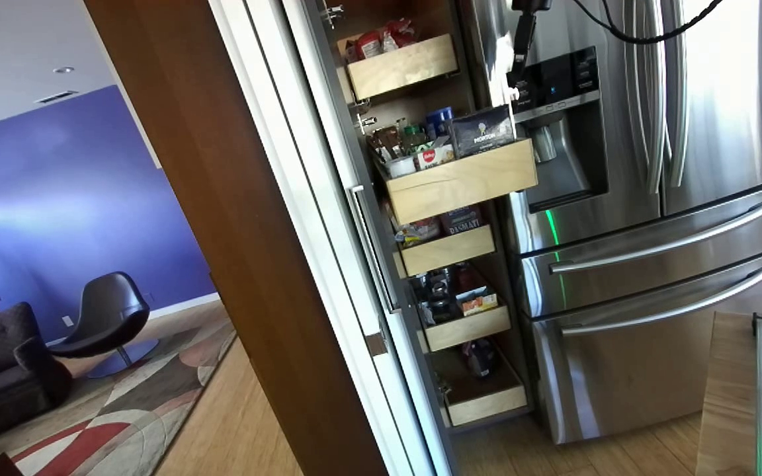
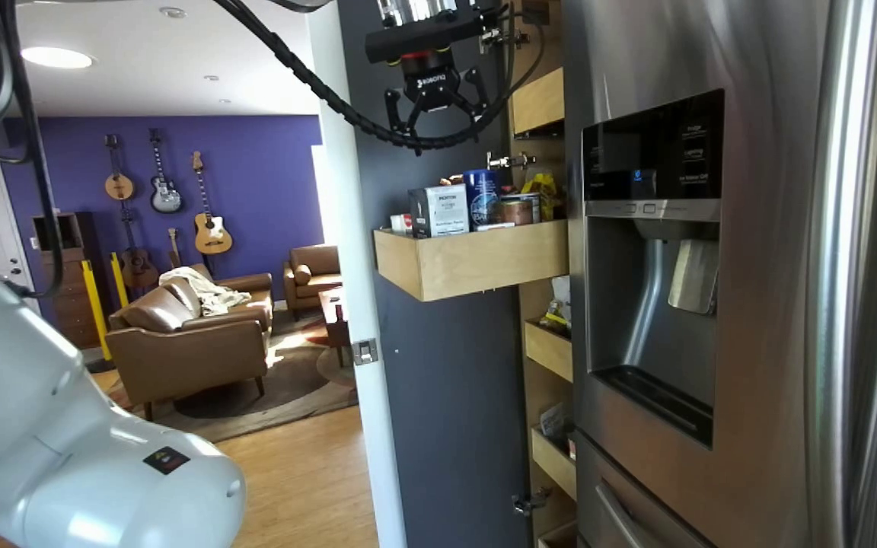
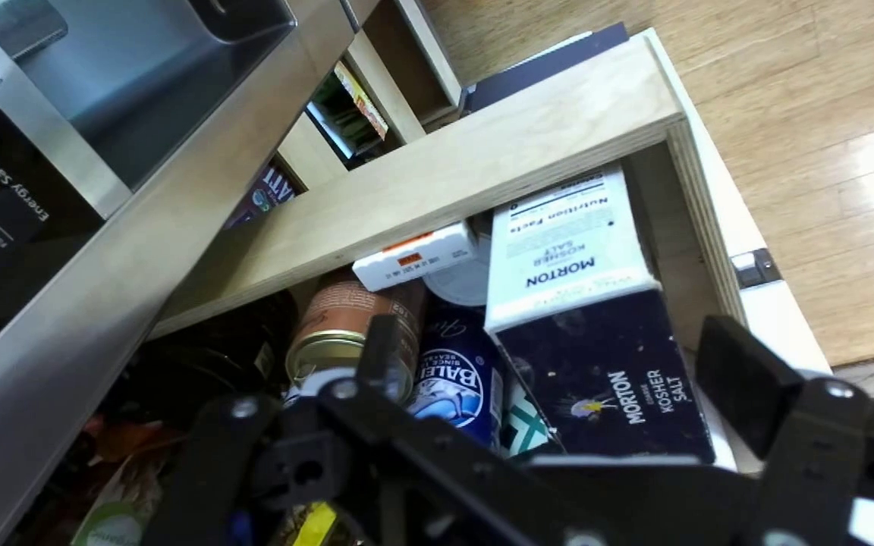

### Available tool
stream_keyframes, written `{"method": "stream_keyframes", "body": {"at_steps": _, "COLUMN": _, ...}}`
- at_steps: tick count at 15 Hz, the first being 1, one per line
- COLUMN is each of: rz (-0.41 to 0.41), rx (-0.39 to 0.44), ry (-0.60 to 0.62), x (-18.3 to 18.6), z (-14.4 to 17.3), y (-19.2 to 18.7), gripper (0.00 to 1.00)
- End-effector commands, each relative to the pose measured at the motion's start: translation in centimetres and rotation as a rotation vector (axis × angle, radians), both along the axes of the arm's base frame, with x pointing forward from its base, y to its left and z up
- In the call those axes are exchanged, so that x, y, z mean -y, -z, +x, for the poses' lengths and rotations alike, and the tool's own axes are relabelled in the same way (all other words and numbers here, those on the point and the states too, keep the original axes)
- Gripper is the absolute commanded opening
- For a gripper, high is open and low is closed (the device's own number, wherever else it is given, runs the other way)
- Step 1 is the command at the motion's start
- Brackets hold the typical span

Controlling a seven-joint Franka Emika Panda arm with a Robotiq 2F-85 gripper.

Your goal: Move the brown container a bit and then close the open drawer

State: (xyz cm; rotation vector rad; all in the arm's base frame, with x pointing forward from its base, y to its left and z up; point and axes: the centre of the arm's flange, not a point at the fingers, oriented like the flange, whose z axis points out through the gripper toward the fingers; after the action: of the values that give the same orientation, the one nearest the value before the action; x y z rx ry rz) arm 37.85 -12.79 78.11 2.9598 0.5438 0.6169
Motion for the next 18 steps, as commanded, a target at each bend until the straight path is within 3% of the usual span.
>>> {"method": "stream_keyframes", "body": {"at_steps": 1, "rz": 0.013, "rx": 0.022, "ry": 0.052, "x": 1.0, "z": 1.7, "y": -0.4, "gripper": 1.0}}
{"method": "stream_keyframes", "body": {"at_steps": 9, "rz": 0.069, "rx": 0.111, "ry": 0.207, "x": 3.5, "z": 8.7, "y": 2.1, "gripper": 1.0}}
{"method": "stream_keyframes", "body": {"at_steps": 18, "rz": 0.086, "rx": 0.038, "ry": 0.205, "x": 3.9, "z": 13.3, "y": 7.2, "gripper": 1.0}}
